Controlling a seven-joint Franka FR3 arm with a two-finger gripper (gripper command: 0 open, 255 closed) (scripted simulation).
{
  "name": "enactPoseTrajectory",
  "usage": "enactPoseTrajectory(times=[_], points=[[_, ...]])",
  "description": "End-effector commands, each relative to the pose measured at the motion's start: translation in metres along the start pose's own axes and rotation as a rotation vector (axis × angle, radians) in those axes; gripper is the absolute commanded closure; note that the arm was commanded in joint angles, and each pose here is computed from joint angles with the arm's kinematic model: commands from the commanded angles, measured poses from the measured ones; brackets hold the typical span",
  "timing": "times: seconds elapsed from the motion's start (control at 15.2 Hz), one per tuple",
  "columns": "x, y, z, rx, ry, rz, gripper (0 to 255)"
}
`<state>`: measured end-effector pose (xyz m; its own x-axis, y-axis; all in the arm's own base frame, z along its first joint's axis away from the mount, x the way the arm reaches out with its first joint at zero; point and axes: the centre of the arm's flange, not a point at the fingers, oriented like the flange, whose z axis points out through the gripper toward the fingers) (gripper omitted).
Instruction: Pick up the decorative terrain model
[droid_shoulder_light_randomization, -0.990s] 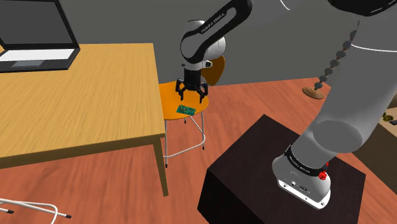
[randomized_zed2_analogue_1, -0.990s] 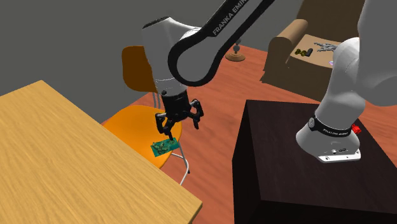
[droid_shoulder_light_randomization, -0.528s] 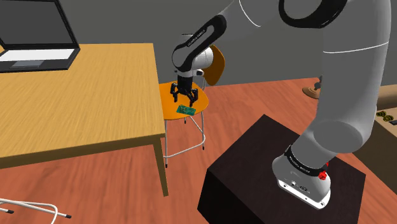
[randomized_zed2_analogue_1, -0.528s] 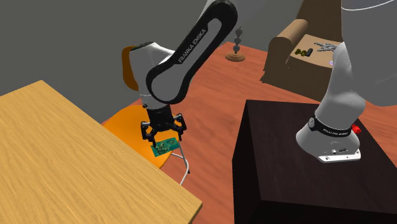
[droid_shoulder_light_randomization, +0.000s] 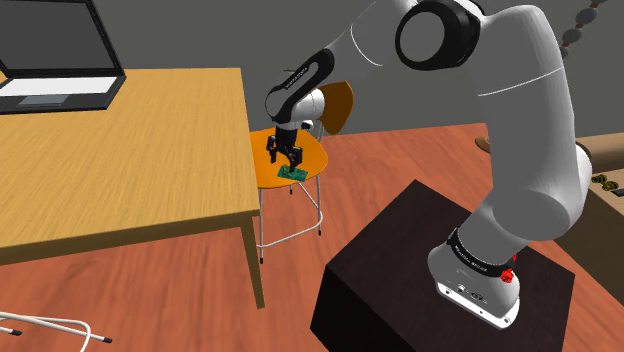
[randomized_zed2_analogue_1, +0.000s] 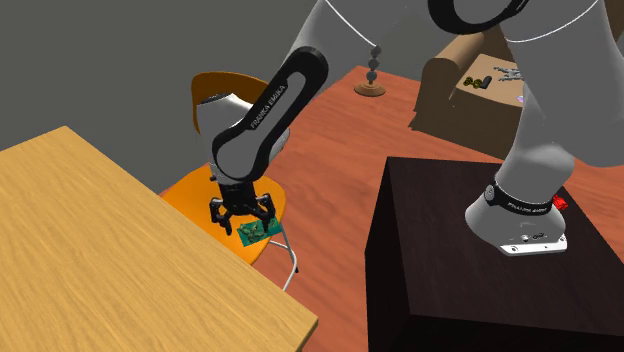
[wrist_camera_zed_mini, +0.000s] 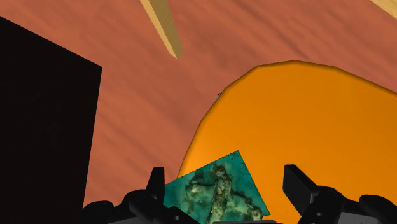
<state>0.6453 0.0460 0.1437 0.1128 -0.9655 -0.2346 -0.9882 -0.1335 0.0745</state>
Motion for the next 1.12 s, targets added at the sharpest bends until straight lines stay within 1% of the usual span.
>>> enactPoseTrajectory(times=[0.0, 0.26, 0.4, 0.46, 1.06], points=[[0.004, -0.002, 0.011, 0.001, 0.000, 0.006, 0], [0.009, -0.004, 0.034, 0.001, 0.000, 0.006, 0], [0.009, -0.004, 0.034, 0.001, 0.000, 0.006, 0], [0.010, -0.004, 0.034, 0.001, 0.000, 0.006, 255], [0.009, -0.004, 0.034, 0.001, 0.000, 0.006, 255]])
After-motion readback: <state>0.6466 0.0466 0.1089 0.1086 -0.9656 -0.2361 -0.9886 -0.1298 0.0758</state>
